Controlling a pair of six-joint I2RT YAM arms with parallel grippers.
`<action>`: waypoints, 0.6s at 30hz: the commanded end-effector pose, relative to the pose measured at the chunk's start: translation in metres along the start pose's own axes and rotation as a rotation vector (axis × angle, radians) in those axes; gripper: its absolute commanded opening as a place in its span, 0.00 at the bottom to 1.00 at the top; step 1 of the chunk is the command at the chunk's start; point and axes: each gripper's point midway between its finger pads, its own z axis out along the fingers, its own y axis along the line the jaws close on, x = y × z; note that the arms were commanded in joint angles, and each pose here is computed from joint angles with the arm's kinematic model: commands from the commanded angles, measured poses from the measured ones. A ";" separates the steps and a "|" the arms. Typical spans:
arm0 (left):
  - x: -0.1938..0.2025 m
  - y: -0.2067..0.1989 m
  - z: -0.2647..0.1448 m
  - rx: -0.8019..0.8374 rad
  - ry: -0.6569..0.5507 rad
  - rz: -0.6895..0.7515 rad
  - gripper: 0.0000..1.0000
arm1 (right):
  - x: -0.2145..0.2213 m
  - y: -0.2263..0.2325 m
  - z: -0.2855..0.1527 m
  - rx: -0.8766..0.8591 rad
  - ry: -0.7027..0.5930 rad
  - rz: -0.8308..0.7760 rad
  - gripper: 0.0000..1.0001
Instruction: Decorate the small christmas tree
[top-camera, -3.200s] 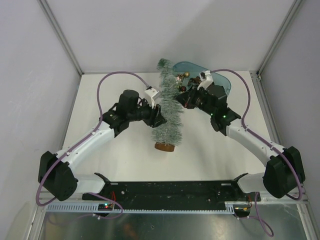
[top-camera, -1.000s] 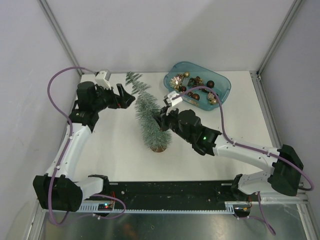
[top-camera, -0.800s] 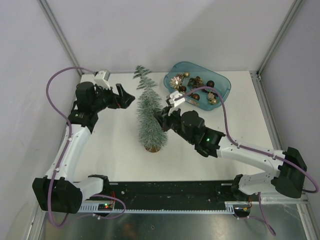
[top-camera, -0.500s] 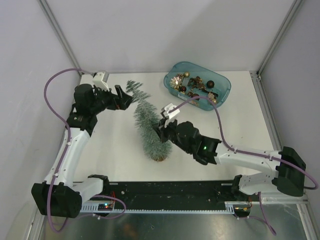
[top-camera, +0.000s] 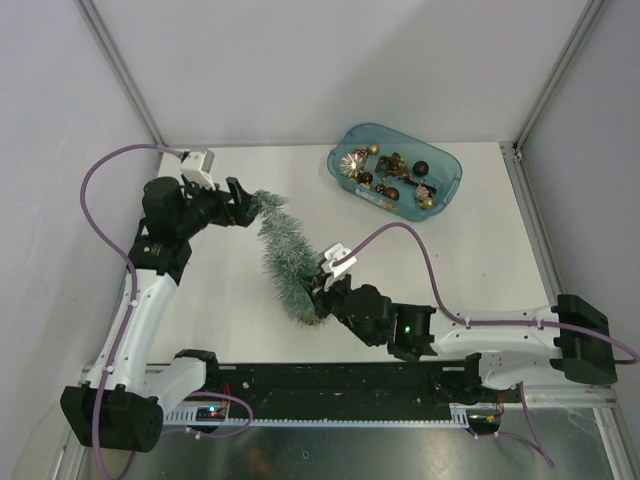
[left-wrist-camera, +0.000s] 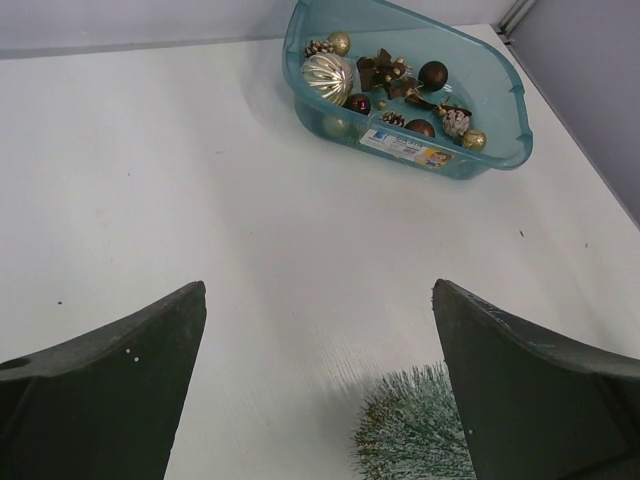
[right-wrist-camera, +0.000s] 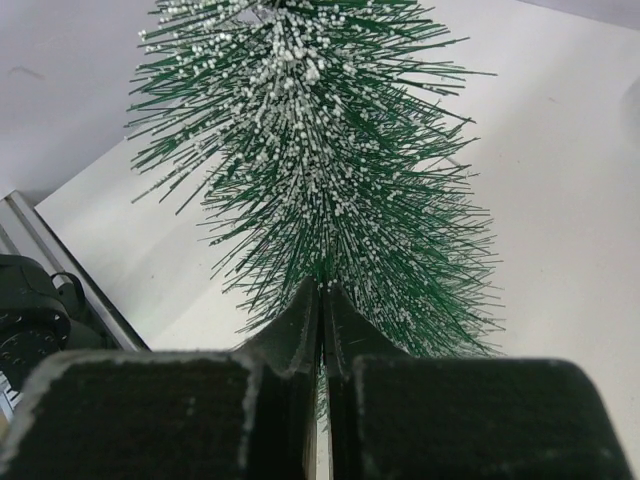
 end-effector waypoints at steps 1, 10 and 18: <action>-0.006 0.002 -0.007 -0.019 -0.035 0.039 1.00 | 0.029 -0.023 -0.014 0.119 0.074 -0.020 0.05; 0.008 0.014 -0.007 -0.080 0.013 0.016 1.00 | -0.005 -0.040 -0.041 0.131 0.001 0.084 0.76; 0.016 0.014 -0.003 -0.063 0.042 0.000 1.00 | -0.038 -0.044 -0.057 0.071 -0.062 0.101 0.83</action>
